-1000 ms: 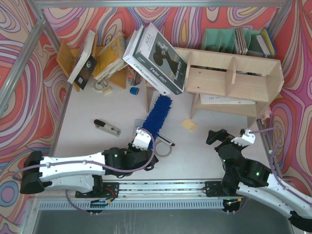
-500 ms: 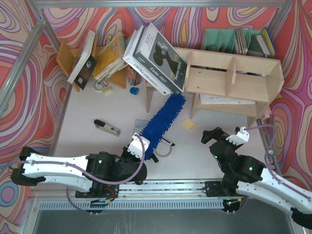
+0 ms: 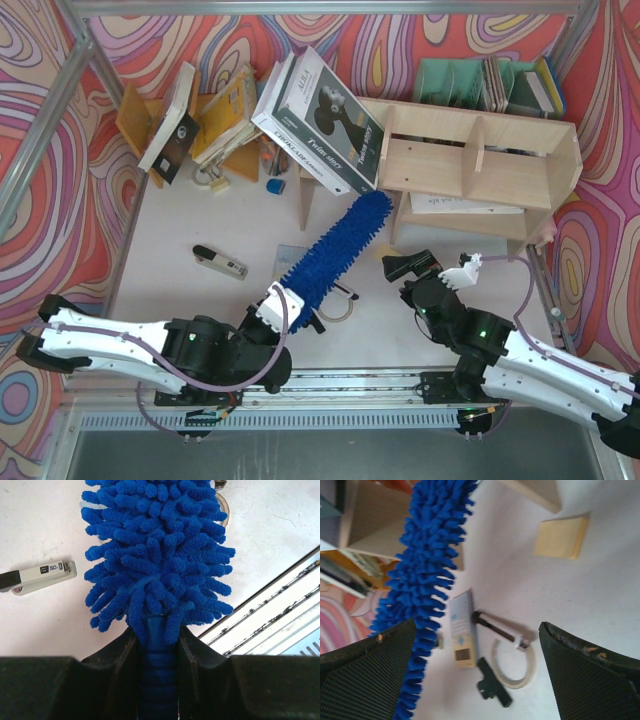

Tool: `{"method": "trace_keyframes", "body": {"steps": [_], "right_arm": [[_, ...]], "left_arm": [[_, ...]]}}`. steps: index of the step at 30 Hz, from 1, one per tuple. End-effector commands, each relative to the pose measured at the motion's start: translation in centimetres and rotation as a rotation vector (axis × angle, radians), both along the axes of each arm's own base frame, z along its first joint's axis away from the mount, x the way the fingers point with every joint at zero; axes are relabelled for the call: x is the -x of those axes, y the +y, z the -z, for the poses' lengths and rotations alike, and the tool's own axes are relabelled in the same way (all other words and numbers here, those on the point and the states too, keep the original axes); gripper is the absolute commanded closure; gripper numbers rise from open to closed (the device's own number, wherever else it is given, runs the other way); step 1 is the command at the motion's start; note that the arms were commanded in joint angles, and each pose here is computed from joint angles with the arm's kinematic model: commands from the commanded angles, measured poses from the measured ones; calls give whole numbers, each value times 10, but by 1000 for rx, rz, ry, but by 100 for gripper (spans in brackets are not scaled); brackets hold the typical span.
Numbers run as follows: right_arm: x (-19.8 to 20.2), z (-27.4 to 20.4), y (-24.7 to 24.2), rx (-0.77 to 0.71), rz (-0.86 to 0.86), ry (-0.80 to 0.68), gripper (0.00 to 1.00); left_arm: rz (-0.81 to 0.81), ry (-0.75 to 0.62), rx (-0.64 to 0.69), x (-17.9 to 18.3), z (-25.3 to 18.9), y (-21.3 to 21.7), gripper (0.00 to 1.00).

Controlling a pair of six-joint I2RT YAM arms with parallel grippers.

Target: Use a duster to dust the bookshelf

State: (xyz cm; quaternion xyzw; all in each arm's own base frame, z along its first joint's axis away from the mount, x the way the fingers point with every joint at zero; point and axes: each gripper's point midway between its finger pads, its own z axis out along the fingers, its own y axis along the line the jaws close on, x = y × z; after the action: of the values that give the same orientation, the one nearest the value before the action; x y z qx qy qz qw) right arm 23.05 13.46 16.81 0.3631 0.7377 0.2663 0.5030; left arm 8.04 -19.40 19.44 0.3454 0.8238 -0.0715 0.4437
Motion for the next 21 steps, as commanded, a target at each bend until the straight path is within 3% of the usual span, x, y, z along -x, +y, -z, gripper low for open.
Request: {"method": "trace_keyframes", "body": {"steps": [1, 8, 21], "right_arm": [[-9, -30, 32, -217, -54, -95, 2], [-17, -27, 72, -347, -146, -94, 3], [-32, -40, 104, -398, -197, -125, 8]], "left_arm": [[14, -65, 41, -4, -20, -3, 100], [70, -75, 70, 2, -30, -17, 100], [145, -45, 90, 14, -29, -31, 100]]}}
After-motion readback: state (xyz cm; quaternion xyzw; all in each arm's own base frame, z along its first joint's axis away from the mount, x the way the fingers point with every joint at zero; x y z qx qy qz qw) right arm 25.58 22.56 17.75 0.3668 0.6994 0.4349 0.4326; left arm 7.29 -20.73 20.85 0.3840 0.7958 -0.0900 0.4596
